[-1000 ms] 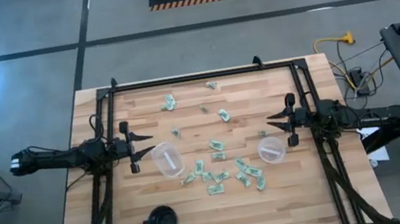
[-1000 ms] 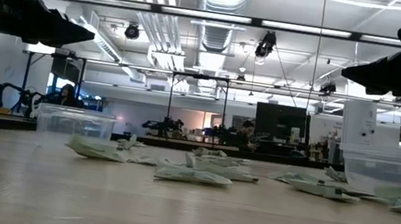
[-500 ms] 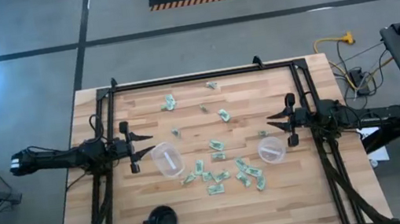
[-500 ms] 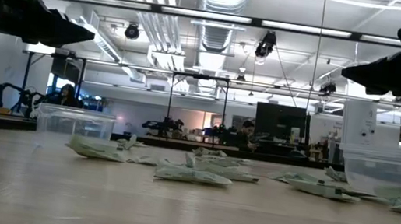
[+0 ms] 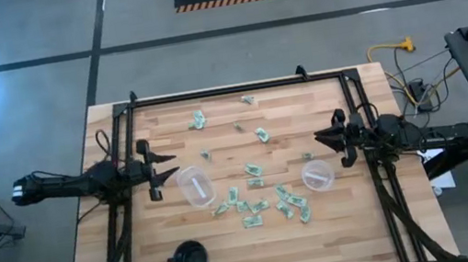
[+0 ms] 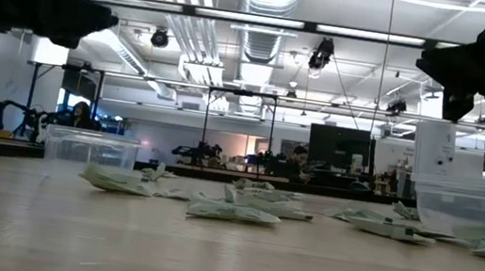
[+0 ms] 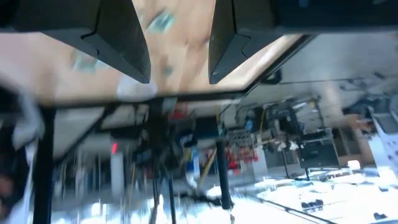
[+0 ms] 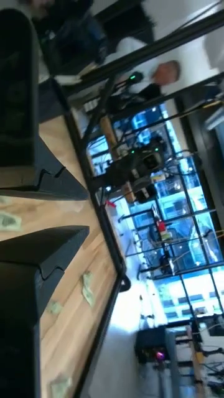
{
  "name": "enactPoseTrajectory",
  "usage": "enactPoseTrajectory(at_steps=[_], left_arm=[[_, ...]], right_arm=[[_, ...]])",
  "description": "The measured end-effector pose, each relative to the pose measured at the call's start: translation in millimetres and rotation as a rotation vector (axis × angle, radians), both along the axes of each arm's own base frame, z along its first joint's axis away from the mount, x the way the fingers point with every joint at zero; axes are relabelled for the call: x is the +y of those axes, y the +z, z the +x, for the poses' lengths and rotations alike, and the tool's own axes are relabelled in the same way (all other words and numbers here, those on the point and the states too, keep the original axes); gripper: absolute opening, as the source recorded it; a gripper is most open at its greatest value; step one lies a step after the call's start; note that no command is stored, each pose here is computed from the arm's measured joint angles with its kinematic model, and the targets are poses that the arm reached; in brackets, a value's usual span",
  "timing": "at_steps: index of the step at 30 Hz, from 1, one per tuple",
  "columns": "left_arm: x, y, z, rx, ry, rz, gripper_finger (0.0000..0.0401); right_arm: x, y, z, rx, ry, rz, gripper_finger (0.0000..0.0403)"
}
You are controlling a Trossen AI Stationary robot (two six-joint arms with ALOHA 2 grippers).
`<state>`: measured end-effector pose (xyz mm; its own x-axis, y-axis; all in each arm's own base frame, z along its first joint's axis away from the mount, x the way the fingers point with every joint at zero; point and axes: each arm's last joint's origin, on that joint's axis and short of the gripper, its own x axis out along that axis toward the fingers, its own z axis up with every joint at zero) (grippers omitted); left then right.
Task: Pick and place Stevia / Truvia into bins
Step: Put the stevia packet into the oval transparent container
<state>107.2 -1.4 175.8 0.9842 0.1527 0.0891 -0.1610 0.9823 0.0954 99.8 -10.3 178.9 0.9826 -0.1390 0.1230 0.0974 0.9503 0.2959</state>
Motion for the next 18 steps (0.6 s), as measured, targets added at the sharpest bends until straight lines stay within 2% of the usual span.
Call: enactPoseTrajectory(at_steps=[3,6,10,14,18], left_arm=[[0,9,-1,-0.105,-0.012,-0.094,0.0146],[0,13,-2,-0.159,-0.015,-0.14,0.0146],[1,19,-3,-0.193,0.01,-0.05,0.0146],[1,22,-4,-0.217,0.017,-0.021,0.0146],[1,17,-2,-0.165,0.058,0.036,0.0146]], right_arm=[[0,1,0,0.006,-0.014,-0.104,0.0068],[0,0,1,0.014,-0.003,-0.076,0.0068],[2,2,5,0.01,0.063,-0.113,0.0068],[1,16,13,0.069,0.035,-0.236,0.0068],[-2,32,30,0.172,0.004,-0.346,0.0068]])
